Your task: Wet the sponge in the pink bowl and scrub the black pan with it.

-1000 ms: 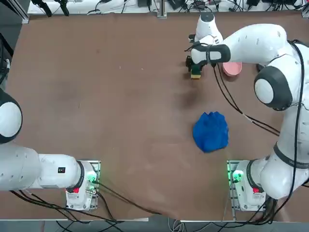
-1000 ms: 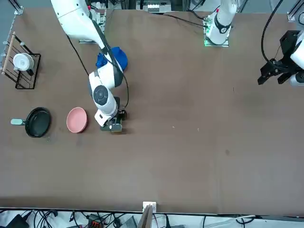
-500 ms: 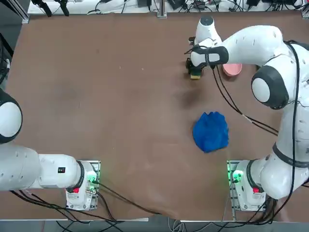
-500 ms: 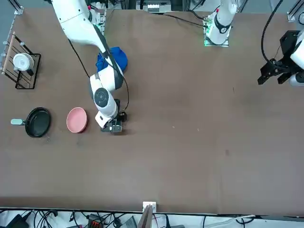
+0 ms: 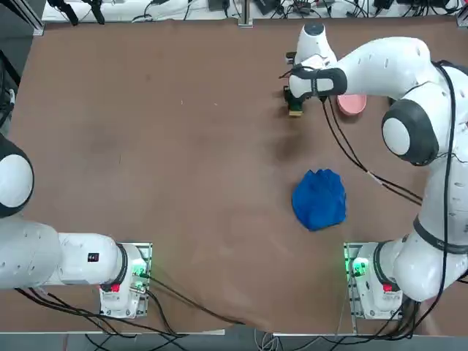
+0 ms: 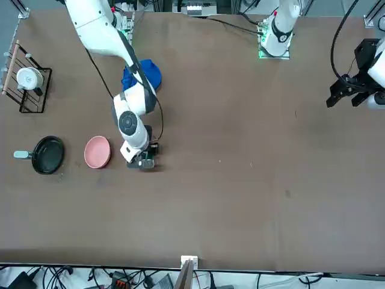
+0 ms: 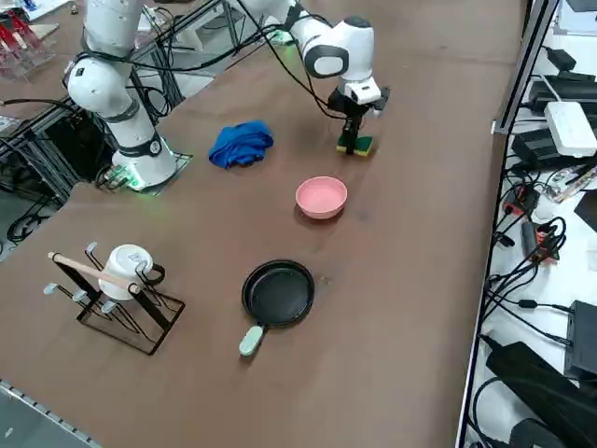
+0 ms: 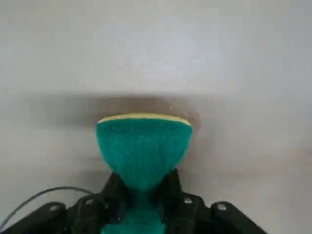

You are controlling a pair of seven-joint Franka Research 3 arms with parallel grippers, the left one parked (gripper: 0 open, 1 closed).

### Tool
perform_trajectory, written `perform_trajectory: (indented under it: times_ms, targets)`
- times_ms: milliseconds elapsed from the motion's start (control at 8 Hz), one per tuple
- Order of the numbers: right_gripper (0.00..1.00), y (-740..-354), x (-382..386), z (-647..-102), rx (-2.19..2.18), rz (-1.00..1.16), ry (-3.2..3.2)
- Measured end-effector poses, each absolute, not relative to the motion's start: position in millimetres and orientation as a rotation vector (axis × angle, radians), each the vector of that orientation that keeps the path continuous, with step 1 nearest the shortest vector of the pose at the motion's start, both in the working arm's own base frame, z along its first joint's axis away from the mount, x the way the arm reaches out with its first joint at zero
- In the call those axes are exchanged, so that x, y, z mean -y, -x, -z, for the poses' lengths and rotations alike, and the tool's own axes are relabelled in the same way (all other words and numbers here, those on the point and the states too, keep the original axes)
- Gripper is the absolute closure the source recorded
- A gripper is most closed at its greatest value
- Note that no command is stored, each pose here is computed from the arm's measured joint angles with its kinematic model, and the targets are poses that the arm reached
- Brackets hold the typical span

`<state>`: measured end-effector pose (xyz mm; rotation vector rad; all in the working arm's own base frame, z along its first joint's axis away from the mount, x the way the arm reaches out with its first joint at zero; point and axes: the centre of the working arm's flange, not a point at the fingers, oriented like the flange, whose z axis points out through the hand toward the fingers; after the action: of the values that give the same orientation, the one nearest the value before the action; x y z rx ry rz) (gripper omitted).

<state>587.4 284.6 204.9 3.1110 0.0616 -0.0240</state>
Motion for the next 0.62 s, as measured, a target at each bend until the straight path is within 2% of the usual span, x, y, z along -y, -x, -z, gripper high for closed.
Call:
perform_trajectory:
  times_ms: [250,625]
  targets:
    - [0.68,-596.8,-257.9,-246.8,-0.032,0.064,-3.087]
    - [0.68,-608.2,-171.7,-303.3,-0.068,0.217,-3.062]
